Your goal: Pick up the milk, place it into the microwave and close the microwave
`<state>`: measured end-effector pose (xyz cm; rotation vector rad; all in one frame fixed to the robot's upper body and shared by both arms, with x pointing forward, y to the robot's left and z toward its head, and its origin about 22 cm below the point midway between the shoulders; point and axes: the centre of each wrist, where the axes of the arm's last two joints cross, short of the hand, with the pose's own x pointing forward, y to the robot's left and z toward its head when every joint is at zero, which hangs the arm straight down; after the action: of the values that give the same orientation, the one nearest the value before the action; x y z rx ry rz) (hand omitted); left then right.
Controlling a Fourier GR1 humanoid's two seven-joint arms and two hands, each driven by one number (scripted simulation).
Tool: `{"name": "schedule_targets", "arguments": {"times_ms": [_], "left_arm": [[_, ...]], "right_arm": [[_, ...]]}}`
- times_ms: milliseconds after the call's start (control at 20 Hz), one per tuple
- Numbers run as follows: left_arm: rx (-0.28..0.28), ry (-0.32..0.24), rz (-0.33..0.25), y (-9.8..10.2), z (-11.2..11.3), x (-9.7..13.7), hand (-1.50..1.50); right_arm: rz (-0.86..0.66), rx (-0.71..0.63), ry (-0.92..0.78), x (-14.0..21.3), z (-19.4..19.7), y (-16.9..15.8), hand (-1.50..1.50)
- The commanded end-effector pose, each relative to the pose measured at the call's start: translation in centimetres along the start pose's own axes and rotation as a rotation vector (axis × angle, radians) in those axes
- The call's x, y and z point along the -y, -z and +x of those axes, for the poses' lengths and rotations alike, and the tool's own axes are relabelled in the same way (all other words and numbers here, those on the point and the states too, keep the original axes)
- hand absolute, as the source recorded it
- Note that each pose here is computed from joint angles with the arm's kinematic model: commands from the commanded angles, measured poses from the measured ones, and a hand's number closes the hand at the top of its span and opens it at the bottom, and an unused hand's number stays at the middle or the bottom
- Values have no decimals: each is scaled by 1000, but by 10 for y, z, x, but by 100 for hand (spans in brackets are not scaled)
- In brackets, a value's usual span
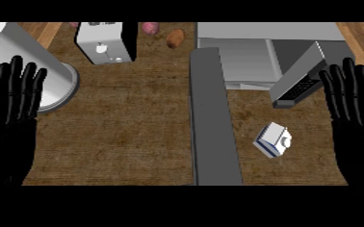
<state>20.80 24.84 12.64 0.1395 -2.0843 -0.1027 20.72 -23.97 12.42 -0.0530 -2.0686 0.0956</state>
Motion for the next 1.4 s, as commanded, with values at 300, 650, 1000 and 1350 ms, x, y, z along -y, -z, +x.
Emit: {"name": "schedule_targets", "arguments": {"times_ms": [300, 650, 1000, 1350], "left_arm": [[-110, -125, 66, -5, -32, -7, -150], [-128, -110, 53, -13, -10, -16, -150], [-124, -141, 70, -39, 1, -35, -150], [-121, -129, 44, -71, 23, -57, -150]], "right_arm": [[-263, -51, -150, -54, -1, 3, -150], [-292, -72, -169, -107, 22, -16, -150], [-360, -120, -270, -108, 11, -22, -150], [-403, -209, -272, -111, -17, -50, -150]]}}
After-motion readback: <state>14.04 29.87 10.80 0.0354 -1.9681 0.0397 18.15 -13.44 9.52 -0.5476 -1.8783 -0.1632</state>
